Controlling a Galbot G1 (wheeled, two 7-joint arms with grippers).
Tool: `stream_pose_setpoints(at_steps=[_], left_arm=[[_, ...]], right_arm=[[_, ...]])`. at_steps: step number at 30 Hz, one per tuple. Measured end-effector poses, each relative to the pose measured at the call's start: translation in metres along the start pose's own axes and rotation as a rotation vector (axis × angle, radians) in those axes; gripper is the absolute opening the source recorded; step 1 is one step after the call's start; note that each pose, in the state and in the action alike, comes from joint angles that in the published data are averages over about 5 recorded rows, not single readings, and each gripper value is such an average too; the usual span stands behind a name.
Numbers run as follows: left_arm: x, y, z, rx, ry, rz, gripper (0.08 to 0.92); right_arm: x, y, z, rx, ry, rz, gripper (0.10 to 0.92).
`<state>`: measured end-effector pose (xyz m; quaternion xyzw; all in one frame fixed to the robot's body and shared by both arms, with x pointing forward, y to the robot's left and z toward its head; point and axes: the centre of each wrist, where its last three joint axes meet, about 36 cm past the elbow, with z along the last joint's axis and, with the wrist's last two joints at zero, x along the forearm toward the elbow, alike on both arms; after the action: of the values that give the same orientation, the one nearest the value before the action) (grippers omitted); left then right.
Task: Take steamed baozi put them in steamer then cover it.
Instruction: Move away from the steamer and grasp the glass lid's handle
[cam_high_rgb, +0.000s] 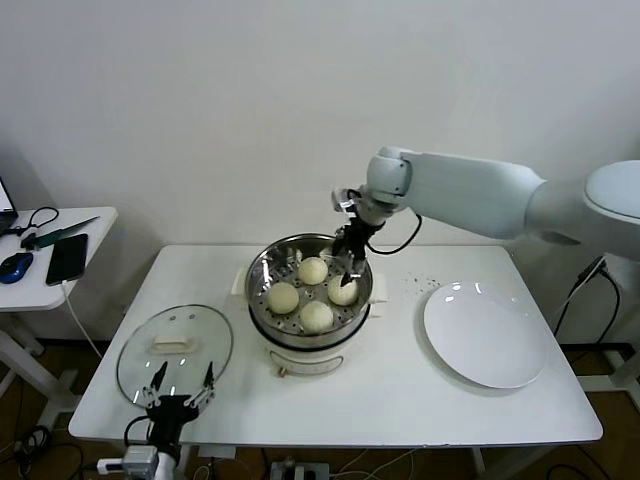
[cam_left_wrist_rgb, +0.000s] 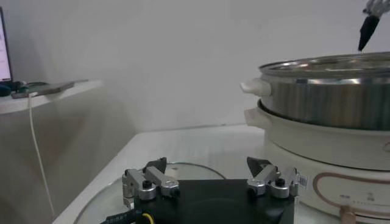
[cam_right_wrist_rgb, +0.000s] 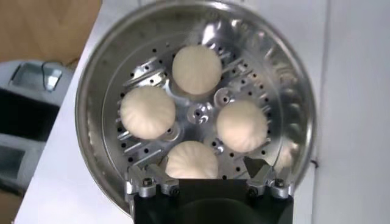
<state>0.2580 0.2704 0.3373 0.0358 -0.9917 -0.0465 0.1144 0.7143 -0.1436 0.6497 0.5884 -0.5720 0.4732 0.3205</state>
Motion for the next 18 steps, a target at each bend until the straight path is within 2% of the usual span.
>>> stream_pose_setpoints(at_steps=[4,9,18], left_arm=[[-0.001,0.002,-0.001,-0.004,-0.003,-0.006,0.823],[-0.003,0.005,-0.001,-0.013,-0.011,-0.02,0.823],[-0.004,0.007,-0.01,-0.049,-0.035,-0.036,0.823]], right_arm=[[0.017,0.007,0.028,-0.03,-0.099,0.07,0.823],[0.027,0.027,0.075,-0.1,-0.267,0.176,0.823],[0.009,0.088,0.159,-0.254,-0.577,0.417,0.823]])
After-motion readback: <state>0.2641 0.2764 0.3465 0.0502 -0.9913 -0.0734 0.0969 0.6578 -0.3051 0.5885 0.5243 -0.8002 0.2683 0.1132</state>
